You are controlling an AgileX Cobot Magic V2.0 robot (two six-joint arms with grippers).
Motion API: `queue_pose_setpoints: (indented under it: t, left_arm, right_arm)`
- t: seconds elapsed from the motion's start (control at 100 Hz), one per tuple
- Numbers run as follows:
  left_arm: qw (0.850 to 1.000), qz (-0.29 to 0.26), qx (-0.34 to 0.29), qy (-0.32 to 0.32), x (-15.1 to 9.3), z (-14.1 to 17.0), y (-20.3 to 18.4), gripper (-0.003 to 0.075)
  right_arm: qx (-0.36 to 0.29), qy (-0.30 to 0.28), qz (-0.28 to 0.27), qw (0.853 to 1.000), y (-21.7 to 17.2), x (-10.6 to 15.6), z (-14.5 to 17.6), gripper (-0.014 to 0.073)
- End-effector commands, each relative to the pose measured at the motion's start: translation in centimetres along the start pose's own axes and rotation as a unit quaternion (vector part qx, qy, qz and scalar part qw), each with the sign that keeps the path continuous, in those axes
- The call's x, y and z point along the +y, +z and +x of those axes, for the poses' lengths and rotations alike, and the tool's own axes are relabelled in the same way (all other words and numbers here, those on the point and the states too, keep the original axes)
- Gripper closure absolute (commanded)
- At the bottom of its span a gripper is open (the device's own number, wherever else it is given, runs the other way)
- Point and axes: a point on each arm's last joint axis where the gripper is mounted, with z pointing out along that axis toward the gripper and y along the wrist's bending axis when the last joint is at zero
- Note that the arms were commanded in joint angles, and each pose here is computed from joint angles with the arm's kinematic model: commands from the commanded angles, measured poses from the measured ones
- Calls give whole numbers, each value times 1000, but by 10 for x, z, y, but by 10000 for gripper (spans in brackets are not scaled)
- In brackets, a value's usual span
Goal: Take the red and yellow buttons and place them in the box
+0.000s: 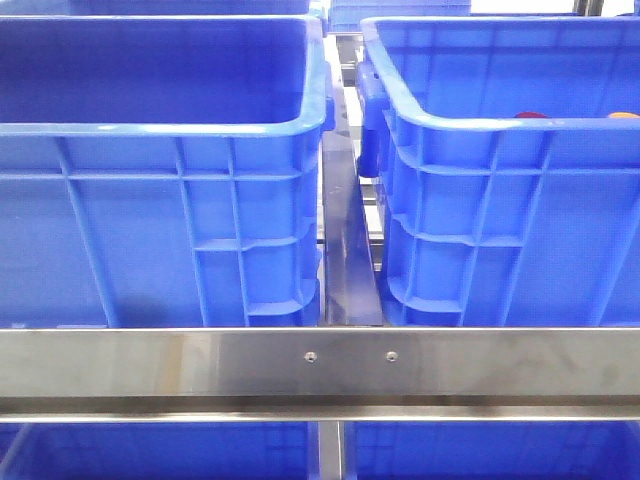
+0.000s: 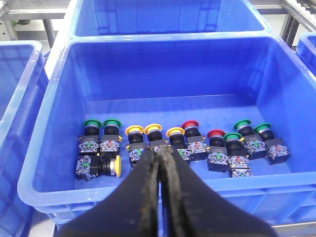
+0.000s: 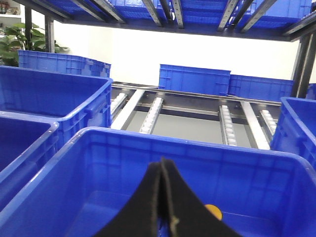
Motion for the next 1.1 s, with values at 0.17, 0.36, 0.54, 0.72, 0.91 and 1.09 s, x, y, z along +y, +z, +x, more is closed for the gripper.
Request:
queue_pose_setpoints:
  t: [0.17, 0.36, 0.54, 0.72, 0.91, 1.09]
  left_arm:
    - [999, 3, -44, -10, -1, -13, -3, 739]
    - [999, 3, -44, -10, -1, -13, -3, 739]
    - [999, 3, -44, -10, -1, -13, -3, 739]
    - [999, 3, -44, -10, -1, -13, -3, 739]
    - [999, 3, -44, -10, -1, -13, -3, 739]
    - [999, 1, -49, -8, 0, -14, -3, 739]
  right_arm:
    - [-33, 39, -12, 999, 0, 1, -13, 663]
    - [-33, 39, -12, 999, 0, 1, -13, 663]
    - [-33, 39, -12, 999, 0, 1, -13, 663]
    - [-33, 39, -12, 999, 0, 1, -13, 663]
    - [-33, 39, -12, 999, 0, 1, -13, 663]
    - [-33, 39, -12, 999, 0, 1, -13, 663]
